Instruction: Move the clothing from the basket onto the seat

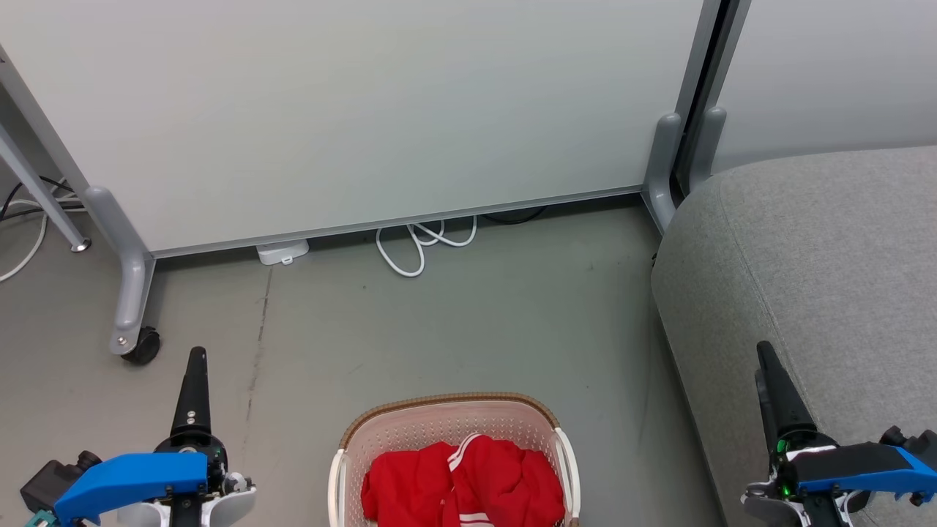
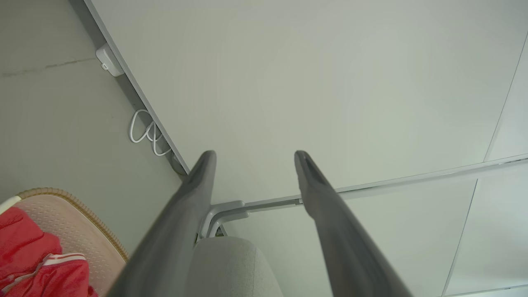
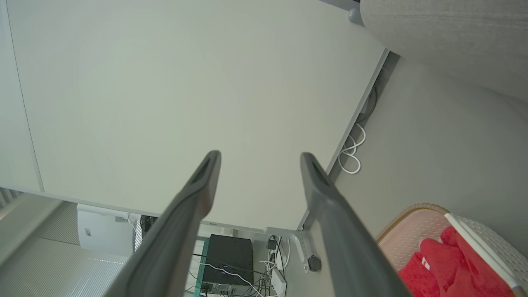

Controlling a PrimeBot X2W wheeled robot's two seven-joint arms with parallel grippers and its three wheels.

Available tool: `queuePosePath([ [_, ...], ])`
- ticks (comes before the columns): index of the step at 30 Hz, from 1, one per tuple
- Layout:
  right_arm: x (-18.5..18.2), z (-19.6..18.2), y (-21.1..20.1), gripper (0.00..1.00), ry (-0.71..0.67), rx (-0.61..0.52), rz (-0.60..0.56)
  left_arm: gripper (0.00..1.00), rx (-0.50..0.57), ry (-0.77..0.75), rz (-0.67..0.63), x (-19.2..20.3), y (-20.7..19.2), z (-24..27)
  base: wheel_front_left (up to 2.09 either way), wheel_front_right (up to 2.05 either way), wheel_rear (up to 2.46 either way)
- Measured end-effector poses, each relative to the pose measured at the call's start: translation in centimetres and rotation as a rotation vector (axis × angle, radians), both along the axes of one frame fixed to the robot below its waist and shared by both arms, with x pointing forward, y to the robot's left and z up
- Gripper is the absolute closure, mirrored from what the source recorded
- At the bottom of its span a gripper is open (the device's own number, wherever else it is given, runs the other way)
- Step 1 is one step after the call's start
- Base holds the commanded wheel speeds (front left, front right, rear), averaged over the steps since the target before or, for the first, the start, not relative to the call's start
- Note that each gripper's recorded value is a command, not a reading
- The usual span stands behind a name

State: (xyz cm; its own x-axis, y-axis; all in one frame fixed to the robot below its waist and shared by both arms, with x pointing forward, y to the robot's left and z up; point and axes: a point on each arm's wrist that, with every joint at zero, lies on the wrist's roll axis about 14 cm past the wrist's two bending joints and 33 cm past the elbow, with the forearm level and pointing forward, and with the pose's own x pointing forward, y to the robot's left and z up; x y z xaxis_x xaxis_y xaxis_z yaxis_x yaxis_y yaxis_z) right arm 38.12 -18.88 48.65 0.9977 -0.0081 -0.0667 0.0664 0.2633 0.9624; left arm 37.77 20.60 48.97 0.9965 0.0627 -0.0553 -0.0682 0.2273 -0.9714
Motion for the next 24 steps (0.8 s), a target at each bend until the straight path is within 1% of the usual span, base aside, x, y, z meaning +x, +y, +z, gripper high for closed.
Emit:
queuePosePath([
  [7,0.3,0.7,0.6,0.00,-0.022,-0.133,0.019,0.00,0.137,-0.013,0.000,0.1,0.0,0.6,0.00,0.00,0.00],
  [8,0.3,0.7,0.6,0.00,-0.022,-0.133,0.019,0.00,0.137,-0.013,0.000,0.1,0.0,0.6,0.00,0.00,0.00],
  [9,0.4,0.9,0.9,0.00,-0.030,-0.180,0.028,0.00,0.178,-0.017,-0.001,0.1,0.0,0.9,0.00,0.00,0.00],
  [16,0.6,1.5,1.7,0.00,-0.057,-0.305,0.052,0.00,0.325,-0.033,-0.014,0.3,-0.5,1.6,0.00,0.00,0.00],
  [18,0.6,1.6,1.8,0.00,-0.060,-0.322,0.056,0.00,0.346,-0.033,-0.020,0.3,-0.7,1.7,0.00,0.00,0.00],
  [20,0.7,1.7,2.1,0.00,-0.069,-0.382,0.063,0.00,0.415,-0.037,-0.030,0.3,-1.1,1.8,0.00,0.00,0.00],
  [21,0.7,1.7,2.1,0.00,-0.069,-0.382,0.063,0.00,0.415,-0.037,-0.030,0.3,-1.1,1.8,0.00,0.00,0.00],
  [22,0.7,1.7,2.2,0.00,-0.072,-0.402,0.067,0.00,0.439,-0.037,-0.031,0.3,-1.2,1.9,0.00,0.00,0.00],
  [23,0.7,1.7,2.6,0.00,-0.075,-0.441,0.081,0.00,0.484,-0.037,-0.041,0.3,-1.5,1.9,0.00,0.00,0.00],
  [24,0.7,1.7,2.6,0.00,-0.075,-0.441,0.081,0.00,0.484,-0.037,-0.041,0.3,-1.5,1.9,0.00,0.00,0.00],
])
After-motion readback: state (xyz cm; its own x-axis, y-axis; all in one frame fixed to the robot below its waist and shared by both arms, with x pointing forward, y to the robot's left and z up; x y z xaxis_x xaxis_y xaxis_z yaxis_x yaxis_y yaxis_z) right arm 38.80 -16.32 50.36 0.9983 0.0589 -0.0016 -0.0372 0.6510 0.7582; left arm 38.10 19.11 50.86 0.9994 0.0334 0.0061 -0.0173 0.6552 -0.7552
